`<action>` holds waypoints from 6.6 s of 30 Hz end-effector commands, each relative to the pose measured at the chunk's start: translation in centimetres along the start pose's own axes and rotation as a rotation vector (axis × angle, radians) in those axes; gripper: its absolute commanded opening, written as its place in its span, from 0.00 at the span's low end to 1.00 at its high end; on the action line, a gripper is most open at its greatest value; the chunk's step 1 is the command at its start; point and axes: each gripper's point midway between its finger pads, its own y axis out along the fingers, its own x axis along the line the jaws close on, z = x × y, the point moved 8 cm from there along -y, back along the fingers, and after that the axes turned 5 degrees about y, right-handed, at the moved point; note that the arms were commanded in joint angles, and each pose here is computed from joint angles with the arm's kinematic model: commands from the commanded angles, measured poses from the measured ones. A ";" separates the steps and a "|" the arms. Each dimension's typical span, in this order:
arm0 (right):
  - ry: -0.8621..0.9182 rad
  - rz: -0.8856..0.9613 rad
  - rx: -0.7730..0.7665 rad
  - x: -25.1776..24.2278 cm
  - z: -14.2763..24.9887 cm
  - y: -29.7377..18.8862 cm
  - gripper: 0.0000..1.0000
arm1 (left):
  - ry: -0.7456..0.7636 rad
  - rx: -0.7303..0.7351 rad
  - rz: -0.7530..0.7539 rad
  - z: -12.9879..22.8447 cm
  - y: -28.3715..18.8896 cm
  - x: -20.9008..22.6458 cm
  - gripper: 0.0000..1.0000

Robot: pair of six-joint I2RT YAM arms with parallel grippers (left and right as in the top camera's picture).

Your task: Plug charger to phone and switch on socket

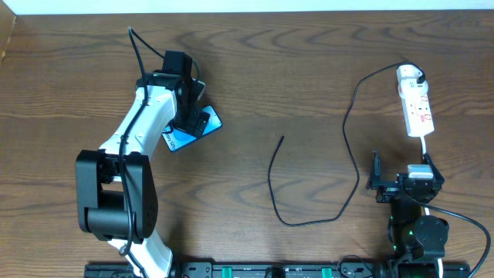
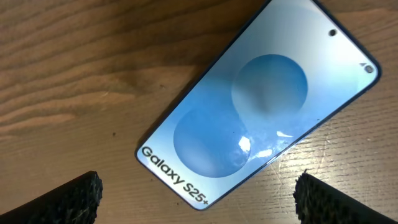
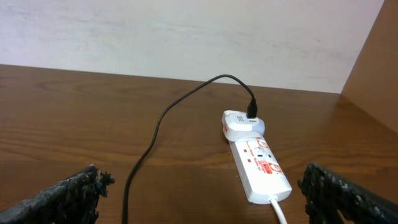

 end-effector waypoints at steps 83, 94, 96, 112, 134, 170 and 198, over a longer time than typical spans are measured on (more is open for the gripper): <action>-0.014 0.000 0.000 0.0 0.1 0.0 0.99 | 0.707 -0.010 0.182 -1.0 5.8 -0.9 0.98; -0.014 0.000 0.000 0.0 0.1 0.0 0.99 | 0.708 0.053 0.241 0.0 6.8 -1.5 0.99; -0.014 0.000 0.000 0.0 0.1 0.0 0.99 | 0.708 0.061 0.256 0.2 6.7 -1.7 0.99; -0.014 0.000 0.000 0.0 0.1 0.0 0.99 | 0.630 0.048 0.372 0.7 6.3 -2.9 0.82; -0.014 0.000 0.000 0.0 0.1 0.0 0.99 | 0.649 0.048 0.370 0.7 6.3 -2.8 0.89; -0.014 0.000 0.000 0.0 0.1 0.0 0.99 | 0.731 0.103 0.295 1.1 6.5 -2.0 0.98; -0.014 0.000 0.000 0.0 0.1 0.0 0.99 | 0.732 0.105 0.276 1.3 7.2 -2.0 0.98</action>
